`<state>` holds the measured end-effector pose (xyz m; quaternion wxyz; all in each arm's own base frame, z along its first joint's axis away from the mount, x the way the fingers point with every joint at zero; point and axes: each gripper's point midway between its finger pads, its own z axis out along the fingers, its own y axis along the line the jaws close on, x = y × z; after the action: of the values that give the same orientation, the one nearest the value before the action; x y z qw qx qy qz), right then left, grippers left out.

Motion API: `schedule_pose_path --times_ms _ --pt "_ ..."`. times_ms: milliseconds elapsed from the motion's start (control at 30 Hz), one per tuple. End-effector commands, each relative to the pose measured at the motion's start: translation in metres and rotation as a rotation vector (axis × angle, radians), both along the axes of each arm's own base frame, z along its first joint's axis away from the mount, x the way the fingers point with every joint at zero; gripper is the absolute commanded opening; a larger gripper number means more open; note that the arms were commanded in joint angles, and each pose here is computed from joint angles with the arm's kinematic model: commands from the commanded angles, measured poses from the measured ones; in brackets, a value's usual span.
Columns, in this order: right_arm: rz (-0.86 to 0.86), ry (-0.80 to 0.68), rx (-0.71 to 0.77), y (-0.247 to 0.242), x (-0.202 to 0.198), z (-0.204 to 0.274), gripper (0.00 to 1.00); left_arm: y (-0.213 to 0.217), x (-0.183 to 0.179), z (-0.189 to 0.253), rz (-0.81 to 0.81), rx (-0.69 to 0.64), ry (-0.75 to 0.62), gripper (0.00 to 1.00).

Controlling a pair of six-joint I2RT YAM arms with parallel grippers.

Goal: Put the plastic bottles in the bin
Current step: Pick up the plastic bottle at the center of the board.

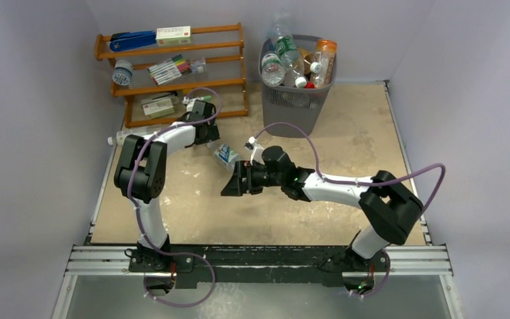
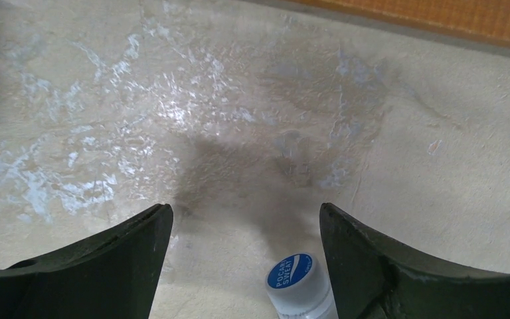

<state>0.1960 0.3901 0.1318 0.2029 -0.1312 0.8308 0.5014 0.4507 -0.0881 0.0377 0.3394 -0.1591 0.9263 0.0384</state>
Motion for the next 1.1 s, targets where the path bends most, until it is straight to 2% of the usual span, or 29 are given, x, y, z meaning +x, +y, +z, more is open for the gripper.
schedule_pose_path --times_ms 0,300,533,767,1067 --pt "-0.052 -0.038 0.039 0.016 0.017 0.012 0.84 -0.004 -0.002 0.008 -0.018 -0.035 -0.036 0.81" --pt "-0.089 -0.003 -0.017 0.01 0.018 -0.015 0.84 -0.015 -0.035 0.007 -0.046 -0.121 -0.035 0.8" --pt "-0.143 0.039 -0.067 -0.008 0.017 -0.031 0.87 -0.048 -0.071 0.012 -0.114 -0.144 -0.042 0.8" --pt "-0.198 0.025 -0.056 -0.033 0.019 -0.016 0.91 -0.081 -0.107 0.018 -0.186 -0.176 -0.052 0.8" --pt "-0.401 -0.036 -0.086 -0.128 0.051 0.02 1.0 -0.129 -0.142 0.03 -0.29 -0.235 -0.072 0.8"
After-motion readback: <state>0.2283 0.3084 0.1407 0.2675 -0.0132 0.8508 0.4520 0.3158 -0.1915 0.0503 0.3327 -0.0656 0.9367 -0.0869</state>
